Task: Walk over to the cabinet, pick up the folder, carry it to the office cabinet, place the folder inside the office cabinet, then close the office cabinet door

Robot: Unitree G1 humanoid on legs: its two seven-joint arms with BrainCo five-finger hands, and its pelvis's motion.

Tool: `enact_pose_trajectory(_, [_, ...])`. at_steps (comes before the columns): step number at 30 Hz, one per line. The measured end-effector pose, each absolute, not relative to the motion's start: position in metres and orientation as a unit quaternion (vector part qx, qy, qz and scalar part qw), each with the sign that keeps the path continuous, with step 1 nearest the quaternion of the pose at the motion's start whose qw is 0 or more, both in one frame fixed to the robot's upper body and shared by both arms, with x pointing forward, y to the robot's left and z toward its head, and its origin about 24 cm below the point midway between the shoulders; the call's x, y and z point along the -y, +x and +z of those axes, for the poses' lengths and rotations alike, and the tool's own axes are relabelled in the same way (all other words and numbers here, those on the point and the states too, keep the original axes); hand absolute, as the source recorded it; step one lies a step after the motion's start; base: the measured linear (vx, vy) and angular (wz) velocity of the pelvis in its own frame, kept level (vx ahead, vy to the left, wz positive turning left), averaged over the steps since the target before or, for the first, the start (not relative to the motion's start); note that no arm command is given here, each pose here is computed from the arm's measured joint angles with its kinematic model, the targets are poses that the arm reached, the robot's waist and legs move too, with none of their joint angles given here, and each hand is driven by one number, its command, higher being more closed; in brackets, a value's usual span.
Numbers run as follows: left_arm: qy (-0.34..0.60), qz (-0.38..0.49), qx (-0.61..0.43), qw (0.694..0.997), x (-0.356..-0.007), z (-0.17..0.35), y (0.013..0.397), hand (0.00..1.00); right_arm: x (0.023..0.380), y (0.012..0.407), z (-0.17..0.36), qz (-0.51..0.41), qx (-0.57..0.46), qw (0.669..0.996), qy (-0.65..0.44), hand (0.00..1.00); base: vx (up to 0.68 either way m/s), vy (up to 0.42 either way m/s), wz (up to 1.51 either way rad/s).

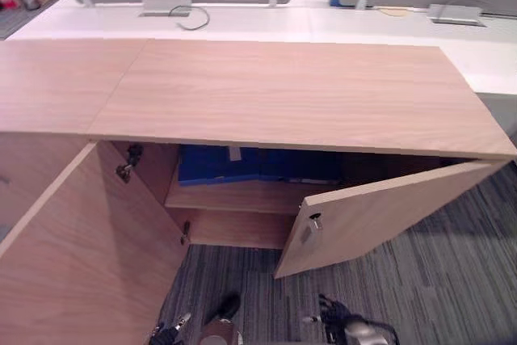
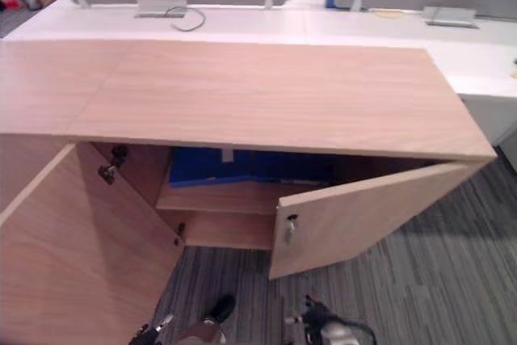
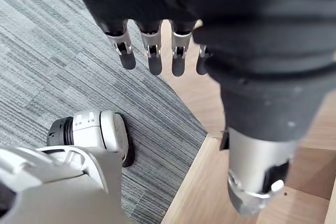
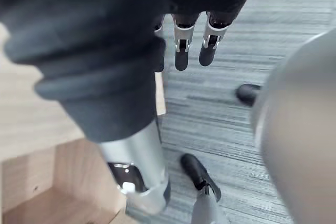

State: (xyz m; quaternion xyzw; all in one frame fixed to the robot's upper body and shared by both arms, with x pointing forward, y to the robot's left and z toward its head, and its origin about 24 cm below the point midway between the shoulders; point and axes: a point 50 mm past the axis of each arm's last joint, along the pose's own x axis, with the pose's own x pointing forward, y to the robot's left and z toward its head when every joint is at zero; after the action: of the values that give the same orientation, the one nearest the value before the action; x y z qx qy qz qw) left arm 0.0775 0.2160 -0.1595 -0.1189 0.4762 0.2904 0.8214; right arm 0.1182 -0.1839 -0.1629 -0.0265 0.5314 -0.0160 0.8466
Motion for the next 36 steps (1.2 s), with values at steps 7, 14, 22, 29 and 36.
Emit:
enact_pose_trajectory(7, [-0.103,0.268,-0.441,0.850,-0.221,-0.150,0.105,0.00,0.189,0.110,-0.165,-0.123,-0.527,0.839,0.065,0.00,0.03,-0.043,1.00])
enact_pose_trajectory(14, [-0.083,0.213,-0.451,0.863,-0.208,-0.151,0.116,0.00,0.200,0.090,-0.168,-0.203,-0.534,0.812,0.121,0.00,0.07,0.147,1.07])
enact_pose_trajectory(22, [-0.117,0.205,-0.466,0.853,-0.194,-0.157,0.105,0.00,0.208,0.090,-0.167,-0.250,-0.518,0.802,0.159,0.00,-0.01,0.017,0.69])
enact_pose_trajectory(29, [-0.211,0.291,-0.449,0.818,-0.200,-0.158,0.096,0.00,0.208,0.087,-0.167,-0.268,-0.517,0.793,0.179,0.00,-0.04,-0.036,0.13])
enact_pose_trajectory(36, [-0.231,0.388,-0.306,0.838,-0.244,-0.121,0.123,0.00,0.207,0.083,-0.168,-0.270,-0.520,0.790,0.181,0.00,-0.01,-0.007,0.05])
